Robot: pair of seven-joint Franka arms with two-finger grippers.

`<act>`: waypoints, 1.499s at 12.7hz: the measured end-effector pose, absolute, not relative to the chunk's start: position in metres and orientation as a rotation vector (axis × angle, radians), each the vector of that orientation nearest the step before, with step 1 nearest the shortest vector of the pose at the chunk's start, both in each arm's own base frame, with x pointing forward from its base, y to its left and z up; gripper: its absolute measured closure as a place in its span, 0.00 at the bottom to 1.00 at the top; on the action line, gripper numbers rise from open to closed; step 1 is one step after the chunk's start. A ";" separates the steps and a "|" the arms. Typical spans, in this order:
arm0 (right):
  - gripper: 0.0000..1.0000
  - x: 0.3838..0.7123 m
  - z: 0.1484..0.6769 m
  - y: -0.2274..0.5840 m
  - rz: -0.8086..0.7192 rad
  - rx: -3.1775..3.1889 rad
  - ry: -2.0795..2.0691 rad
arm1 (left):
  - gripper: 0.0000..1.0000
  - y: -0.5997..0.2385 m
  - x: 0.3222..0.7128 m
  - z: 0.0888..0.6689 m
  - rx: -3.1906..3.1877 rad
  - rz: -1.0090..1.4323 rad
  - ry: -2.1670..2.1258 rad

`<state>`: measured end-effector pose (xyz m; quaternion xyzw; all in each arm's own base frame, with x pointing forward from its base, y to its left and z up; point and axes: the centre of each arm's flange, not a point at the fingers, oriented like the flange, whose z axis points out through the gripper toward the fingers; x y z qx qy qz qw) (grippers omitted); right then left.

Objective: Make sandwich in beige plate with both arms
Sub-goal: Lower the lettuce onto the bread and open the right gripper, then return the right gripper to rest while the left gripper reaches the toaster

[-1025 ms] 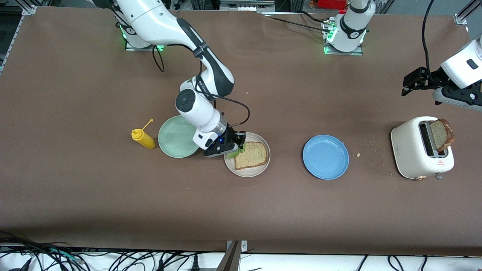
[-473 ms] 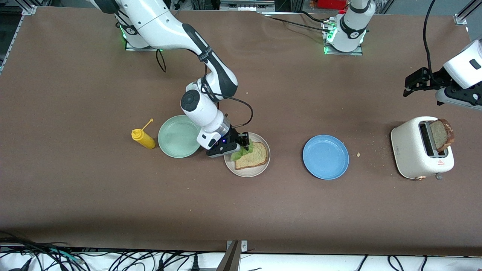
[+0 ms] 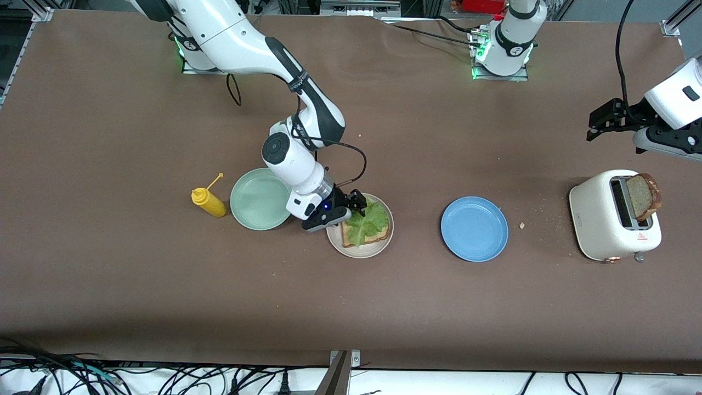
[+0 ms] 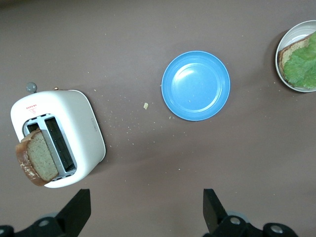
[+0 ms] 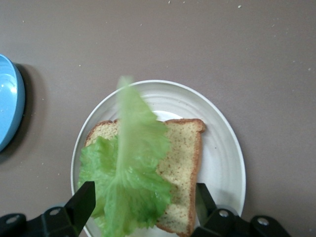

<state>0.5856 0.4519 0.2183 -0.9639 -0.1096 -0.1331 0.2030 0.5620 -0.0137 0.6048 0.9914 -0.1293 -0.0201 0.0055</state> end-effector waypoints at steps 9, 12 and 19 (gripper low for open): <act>0.00 0.600 0.230 0.435 -0.295 -2.702 -0.351 | 0.00 -0.011 0.562 0.605 3.105 -0.063 -0.398; 0.00 0.612 0.257 0.403 -0.211 -2.739 -0.388 | 0.00 -0.009 0.562 0.605 3.106 -0.063 -0.391; 0.00 0.620 0.310 0.279 0.092 -2.857 -0.371 | 0.00 0.009 0.574 0.600 3.117 0.011 -0.341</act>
